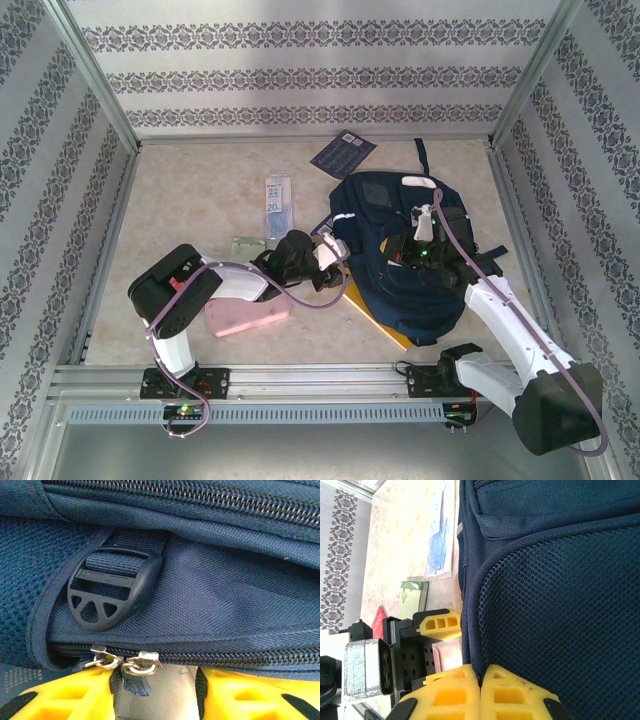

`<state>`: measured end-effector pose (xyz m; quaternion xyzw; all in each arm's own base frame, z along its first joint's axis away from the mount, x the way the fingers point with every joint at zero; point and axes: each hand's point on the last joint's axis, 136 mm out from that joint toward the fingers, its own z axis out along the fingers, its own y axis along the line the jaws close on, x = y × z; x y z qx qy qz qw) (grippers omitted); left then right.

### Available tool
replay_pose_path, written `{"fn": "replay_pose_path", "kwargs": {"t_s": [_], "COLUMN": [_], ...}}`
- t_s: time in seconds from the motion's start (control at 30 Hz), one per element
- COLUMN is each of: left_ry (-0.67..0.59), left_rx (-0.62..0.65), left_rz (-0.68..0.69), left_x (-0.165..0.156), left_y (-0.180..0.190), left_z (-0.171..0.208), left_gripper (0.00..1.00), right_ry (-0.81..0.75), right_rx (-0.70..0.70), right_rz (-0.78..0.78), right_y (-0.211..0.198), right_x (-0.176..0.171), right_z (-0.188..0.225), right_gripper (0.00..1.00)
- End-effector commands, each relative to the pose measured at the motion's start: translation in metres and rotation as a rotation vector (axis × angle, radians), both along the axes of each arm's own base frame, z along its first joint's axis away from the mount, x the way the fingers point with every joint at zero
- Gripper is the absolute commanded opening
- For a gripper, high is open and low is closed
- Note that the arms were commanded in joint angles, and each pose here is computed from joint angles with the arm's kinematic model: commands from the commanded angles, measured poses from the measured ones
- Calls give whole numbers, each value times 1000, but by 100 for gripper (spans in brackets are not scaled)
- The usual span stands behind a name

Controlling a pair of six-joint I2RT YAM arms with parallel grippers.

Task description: Pack the student bag

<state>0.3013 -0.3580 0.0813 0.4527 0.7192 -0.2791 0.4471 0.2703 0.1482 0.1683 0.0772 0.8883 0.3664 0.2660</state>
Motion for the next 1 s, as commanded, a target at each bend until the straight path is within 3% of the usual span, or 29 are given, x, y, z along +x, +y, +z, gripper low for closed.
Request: {"fn": "replay_pose_path", "kwargs": {"t_s": [0.0,0.2,0.4,0.7,0.97], "left_ry": [-68,-78,-112,-130,-110], "left_rx": [-18,14,27,21,51], "left_rz": [9,31,69,57,21], "left_x": [12,18,24,25,9], "left_y": [-10,-8,-3,-6,-3], "left_z": [12,9,10,17,14], "left_gripper": [44,41,51,23,6], "right_ry": [-84,-87,-83,-61,-35], "right_rx": [85,85,86,68,22], "right_rz": [45,51,57,64,5], "right_y": [11,12,12,14,5], "right_x": [2,0,-2,-2,4], "right_z": [25,27,24,15,4], "right_gripper": [0,0,0,0,0]}}
